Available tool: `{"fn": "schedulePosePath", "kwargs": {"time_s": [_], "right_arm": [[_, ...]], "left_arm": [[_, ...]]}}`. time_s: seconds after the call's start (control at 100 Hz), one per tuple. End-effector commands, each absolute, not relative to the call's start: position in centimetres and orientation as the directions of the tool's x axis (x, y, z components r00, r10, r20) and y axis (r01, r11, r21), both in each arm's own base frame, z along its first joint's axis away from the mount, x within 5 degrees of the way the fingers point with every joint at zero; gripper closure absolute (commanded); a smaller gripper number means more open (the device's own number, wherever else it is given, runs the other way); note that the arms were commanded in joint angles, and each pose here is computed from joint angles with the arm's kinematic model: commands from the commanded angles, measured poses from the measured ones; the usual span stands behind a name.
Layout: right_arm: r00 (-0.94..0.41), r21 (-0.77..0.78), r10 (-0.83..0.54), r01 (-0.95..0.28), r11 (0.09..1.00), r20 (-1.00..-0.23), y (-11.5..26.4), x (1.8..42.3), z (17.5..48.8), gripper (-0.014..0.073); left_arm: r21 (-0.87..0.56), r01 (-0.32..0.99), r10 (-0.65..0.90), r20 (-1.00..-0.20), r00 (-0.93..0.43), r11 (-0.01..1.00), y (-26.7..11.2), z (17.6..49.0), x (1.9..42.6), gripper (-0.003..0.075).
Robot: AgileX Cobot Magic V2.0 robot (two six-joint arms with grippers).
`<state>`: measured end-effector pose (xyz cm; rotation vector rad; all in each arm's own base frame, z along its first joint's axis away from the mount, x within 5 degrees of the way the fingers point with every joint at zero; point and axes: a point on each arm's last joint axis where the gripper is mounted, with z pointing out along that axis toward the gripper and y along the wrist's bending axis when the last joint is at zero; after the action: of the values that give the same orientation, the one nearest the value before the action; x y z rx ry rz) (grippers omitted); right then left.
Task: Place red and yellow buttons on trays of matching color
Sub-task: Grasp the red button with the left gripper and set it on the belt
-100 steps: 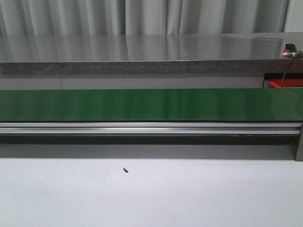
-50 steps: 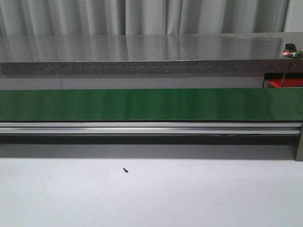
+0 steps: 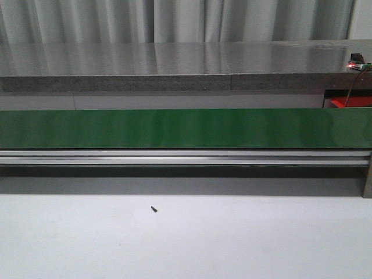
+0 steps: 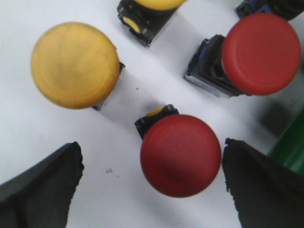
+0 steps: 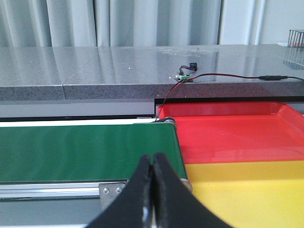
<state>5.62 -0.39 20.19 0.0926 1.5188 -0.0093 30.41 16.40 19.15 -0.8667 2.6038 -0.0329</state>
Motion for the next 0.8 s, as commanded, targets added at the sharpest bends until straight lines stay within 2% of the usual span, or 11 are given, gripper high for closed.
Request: {"fn": "schedulePosePath", "kwargs": {"time_s": [0.0,0.14,0.38,0.57,0.79], "right_arm": [[0.151,0.034,0.026,0.055,0.998,-0.988,-0.3,5.4,21.5,0.0701],[0.151,0.034,0.026,0.055,0.998,-0.988,-0.3,5.4,21.5,0.0701],[0.151,0.034,0.026,0.055,0.998,-0.988,-0.3,5.4,21.5,0.0701],[0.151,0.034,0.026,0.055,0.998,-0.988,-0.3,5.4,21.5,0.0701],[0.151,0.034,0.026,0.055,0.998,-0.988,-0.3,5.4,21.5,0.0701]], "left_arm": [[-0.169,-0.571,-0.575,-0.466,-0.672,0.804,16.6,21.7,31.1,0.0213],[-0.170,-0.569,-0.573,-0.472,-0.670,0.805,16.6,21.7,31.1,0.0325],[-0.170,-0.569,-0.573,-0.472,-0.670,0.805,16.6,21.7,31.1,0.0454],[-0.170,-0.566,-0.574,-0.453,-0.682,0.807,16.3,22.0,30.8,0.0480],[-0.173,-0.545,-0.552,-0.487,-0.677,0.821,15.4,25.3,29.3,0.0480]]}}
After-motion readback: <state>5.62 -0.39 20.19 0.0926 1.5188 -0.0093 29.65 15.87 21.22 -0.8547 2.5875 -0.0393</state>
